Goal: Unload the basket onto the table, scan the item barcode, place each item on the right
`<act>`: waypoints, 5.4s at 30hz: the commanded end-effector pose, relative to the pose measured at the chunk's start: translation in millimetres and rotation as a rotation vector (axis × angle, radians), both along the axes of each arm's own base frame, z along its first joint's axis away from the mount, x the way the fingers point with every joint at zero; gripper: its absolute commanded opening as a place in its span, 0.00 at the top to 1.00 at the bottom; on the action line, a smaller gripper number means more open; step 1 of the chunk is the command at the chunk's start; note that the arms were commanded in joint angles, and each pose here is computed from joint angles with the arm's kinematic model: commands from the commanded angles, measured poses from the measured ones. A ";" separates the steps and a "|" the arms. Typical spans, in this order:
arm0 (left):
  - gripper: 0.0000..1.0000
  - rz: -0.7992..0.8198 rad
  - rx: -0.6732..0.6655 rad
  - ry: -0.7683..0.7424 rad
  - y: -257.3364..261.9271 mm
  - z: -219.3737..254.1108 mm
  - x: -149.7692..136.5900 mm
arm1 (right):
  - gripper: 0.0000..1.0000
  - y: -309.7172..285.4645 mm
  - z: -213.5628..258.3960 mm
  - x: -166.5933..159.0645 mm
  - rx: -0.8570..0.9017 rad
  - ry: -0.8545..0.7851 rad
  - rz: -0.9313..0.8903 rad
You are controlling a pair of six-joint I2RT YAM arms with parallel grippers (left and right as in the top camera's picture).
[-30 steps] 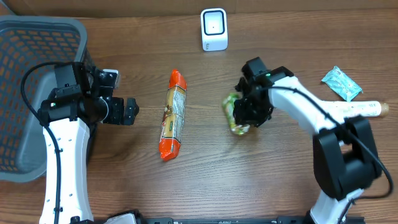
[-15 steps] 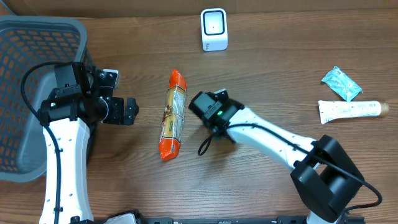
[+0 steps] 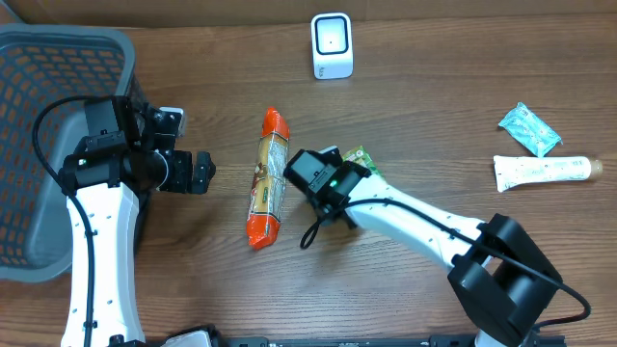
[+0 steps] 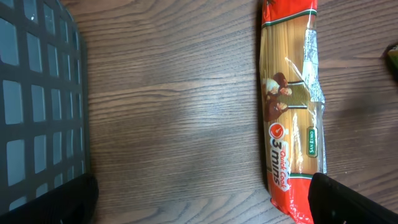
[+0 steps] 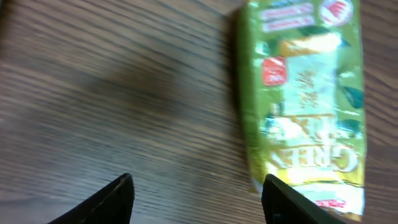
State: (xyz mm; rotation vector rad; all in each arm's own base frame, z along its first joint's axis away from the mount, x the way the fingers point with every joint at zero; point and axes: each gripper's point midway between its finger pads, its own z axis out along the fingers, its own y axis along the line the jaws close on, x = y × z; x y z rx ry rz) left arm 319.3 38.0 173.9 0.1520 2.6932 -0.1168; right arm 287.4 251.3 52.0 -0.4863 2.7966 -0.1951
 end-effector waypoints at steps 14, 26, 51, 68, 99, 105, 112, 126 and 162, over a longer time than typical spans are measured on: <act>0.00 -0.022 0.003 -0.015 -1.1 4.5 4.0 | 0.23 -80.5 8.5 52.2 0.417 0.272 -0.142; 0.01 -0.022 0.003 -0.015 -1.1 4.4 4.0 | 0.19 -69.1 -17.1 23.2 0.779 0.409 -0.107; 0.00 -0.022 0.003 -0.015 -1.1 4.5 4.0 | 0.96 -63.1 29.1 60.1 0.722 0.250 -0.141; 0.00 -0.022 0.003 -0.015 -1.1 4.5 4.0 | 0.96 10.7 0.3 -7.5 -0.069 -0.078 0.100; 0.01 -0.022 0.003 -0.015 -1.1 4.4 4.0 | 0.37 57.0 -13.5 -83.2 -0.170 0.013 0.521; 0.01 -0.022 0.003 -0.015 -1.1 4.4 4.0 | 0.37 43.6 4.5 -55.5 -0.051 0.023 0.309; 0.00 -0.022 0.003 -0.015 -1.1 4.5 4.0 | 0.33 30.8 52.2 -14.7 0.285 0.087 0.050; 0.01 -0.022 0.003 -0.015 -1.1 4.5 4.0 | 0.21 -8.5 1.7 -34.0 0.631 0.517 -0.373; 0.01 -0.022 0.003 -0.015 -1.1 4.4 4.0 | 0.96 24.8 -29.6 -41.6 0.743 0.502 -0.493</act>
